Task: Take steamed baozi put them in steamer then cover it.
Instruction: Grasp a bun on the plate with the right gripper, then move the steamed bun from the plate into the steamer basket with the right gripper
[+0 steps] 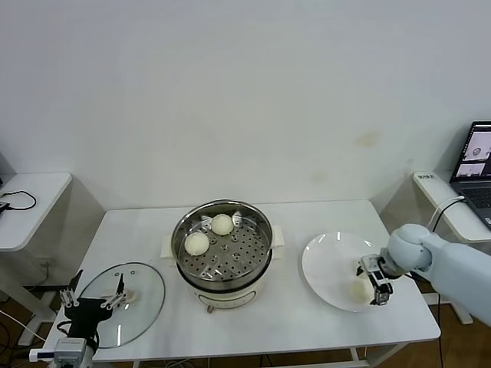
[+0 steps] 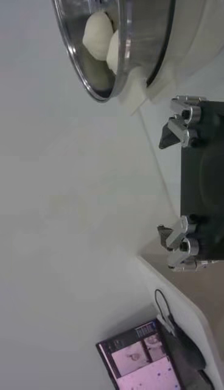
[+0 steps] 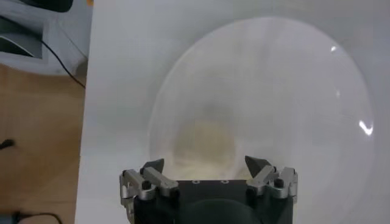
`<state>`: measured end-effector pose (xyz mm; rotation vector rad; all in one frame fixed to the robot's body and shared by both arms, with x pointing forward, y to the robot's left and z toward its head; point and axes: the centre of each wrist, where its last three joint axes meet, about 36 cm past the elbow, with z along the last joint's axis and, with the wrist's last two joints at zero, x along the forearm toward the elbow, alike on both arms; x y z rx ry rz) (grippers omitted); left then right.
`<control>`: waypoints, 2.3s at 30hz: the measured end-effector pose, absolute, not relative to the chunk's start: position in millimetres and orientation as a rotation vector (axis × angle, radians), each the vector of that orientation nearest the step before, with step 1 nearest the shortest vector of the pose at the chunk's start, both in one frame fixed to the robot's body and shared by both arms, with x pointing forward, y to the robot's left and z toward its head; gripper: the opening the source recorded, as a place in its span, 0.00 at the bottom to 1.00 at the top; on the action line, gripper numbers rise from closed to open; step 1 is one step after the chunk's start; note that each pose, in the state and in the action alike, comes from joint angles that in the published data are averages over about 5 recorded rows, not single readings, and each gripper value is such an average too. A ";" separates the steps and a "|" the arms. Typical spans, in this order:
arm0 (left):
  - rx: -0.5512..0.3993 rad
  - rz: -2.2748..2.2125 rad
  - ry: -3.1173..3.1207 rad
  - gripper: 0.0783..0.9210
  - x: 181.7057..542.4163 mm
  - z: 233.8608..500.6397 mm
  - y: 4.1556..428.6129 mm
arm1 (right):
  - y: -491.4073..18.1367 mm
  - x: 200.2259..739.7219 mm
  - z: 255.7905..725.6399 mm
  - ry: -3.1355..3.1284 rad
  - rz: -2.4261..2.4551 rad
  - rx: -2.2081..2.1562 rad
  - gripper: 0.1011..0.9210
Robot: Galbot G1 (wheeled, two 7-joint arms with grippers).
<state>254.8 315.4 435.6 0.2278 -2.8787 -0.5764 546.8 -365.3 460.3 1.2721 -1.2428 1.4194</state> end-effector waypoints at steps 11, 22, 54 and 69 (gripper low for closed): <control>0.230 -0.577 -2.879 0.88 255.6 435.1 315.7 | -366.1 552.7 455.5 -1.262 1.392 1.262 0.62; 0.230 -0.584 -2.884 0.88 255.9 437.8 317.1 | -363.5 570.2 489.5 -1.302 1.382 1.264 0.58; 0.254 -0.580 -2.898 0.88 259.7 441.6 323.4 | -157.7 638.8 689.2 -1.453 1.736 1.557 0.60; 0.289 -0.571 -2.911 0.88 259.0 447.0 324.7 | -47.7 609.4 634.7 -1.173 1.935 1.918 0.60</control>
